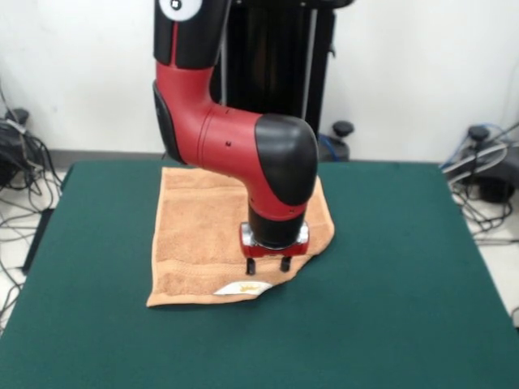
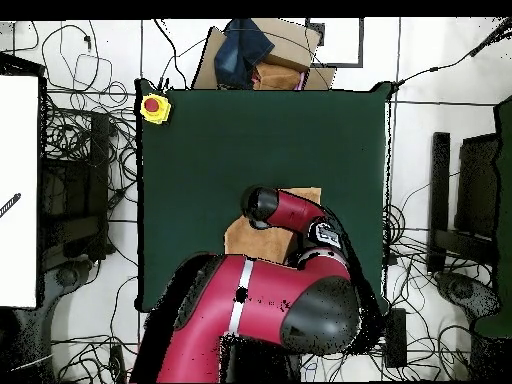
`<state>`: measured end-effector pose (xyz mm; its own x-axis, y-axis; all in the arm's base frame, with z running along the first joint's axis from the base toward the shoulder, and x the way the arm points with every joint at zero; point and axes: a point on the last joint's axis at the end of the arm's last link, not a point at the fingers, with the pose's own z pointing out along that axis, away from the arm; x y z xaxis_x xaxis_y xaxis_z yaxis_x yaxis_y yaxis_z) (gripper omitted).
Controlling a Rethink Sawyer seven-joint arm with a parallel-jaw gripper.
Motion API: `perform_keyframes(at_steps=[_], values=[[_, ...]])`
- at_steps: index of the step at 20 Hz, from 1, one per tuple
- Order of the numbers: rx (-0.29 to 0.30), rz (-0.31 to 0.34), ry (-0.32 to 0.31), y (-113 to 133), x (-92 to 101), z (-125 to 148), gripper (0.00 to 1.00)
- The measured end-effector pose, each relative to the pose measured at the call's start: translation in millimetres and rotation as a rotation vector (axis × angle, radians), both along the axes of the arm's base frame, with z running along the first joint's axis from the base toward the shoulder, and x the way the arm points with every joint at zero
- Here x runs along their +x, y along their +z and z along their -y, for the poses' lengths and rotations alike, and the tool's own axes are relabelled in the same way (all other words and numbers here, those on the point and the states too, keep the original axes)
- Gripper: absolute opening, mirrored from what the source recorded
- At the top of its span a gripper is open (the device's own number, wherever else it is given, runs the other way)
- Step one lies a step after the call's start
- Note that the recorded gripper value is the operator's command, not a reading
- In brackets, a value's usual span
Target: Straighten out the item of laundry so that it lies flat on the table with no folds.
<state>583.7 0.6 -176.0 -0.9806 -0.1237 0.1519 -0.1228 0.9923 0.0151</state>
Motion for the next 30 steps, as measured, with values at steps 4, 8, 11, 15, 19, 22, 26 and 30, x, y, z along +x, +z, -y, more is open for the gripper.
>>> perform_keyframes(at_steps=[4,8,11,15,19,22,26,30], values=[[0.005,0.002,0.005,0.2,0.1,1.9,1.00],[0.019,0.007,0.008,1.7,-1.5,8.4,1.00],[0.028,0.018,0.004,5.9,-7.5,25.4,1.00],[0.023,0.036,-0.001,10.1,-20.9,54.4,1.00],[0.010,0.046,0.003,12.3,-36.1,78.0,1.00],[0.006,0.047,0.011,12.6,-42.6,84.9,1.00],[0.005,0.046,0.021,8.6,-42.5,81.6,1.00],[-0.002,0.045,0.038,1.2,-39.6,77.2,1.00]])
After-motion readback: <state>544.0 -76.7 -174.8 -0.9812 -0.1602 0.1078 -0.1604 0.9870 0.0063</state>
